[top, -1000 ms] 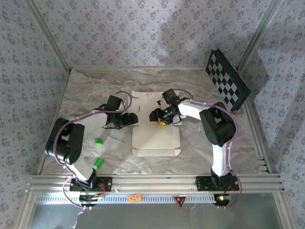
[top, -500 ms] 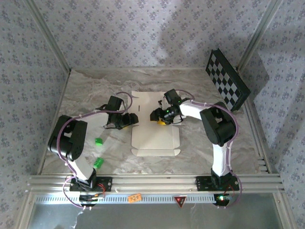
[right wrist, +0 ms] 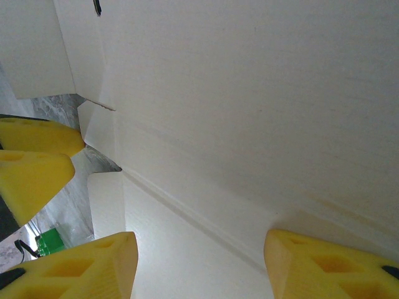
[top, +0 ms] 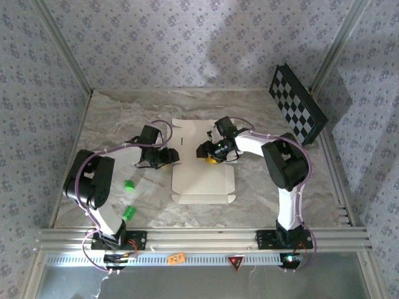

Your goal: Fold the paper box

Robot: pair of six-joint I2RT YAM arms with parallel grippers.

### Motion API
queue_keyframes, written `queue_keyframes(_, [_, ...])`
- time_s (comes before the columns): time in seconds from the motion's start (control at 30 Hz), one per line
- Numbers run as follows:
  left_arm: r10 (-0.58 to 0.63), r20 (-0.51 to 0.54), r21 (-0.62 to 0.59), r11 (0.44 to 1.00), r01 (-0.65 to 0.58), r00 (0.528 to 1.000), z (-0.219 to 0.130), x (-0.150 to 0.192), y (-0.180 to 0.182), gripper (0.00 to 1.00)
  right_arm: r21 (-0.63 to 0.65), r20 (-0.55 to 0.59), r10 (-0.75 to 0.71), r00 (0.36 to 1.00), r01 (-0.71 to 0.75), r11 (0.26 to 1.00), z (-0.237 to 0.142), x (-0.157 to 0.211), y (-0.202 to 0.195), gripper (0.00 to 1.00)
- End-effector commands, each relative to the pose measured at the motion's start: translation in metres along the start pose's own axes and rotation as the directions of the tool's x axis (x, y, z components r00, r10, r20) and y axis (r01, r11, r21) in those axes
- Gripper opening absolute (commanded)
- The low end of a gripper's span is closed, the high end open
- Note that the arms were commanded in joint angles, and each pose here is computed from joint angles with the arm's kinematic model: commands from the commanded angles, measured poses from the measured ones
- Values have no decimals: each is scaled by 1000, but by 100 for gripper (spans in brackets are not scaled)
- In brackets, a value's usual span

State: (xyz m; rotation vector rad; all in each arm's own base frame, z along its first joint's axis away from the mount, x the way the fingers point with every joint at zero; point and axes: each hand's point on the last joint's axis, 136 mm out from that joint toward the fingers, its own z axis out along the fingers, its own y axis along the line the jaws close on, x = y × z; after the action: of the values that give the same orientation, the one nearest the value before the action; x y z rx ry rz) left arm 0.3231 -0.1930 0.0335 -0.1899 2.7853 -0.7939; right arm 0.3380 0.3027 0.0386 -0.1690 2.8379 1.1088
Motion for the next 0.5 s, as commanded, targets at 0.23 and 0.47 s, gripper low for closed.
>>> queue_keyframes(0.23, [29,60,29,999,-31,998,-3,-18,-12,50,61,-31,41,999,-39,997,5,14,-20,59])
queue_keyframes(0.47, [12,57,-2,1000,-12,998,0,-19,-4,54,74,-50,57,997,-53,996,7,25,-28,59])
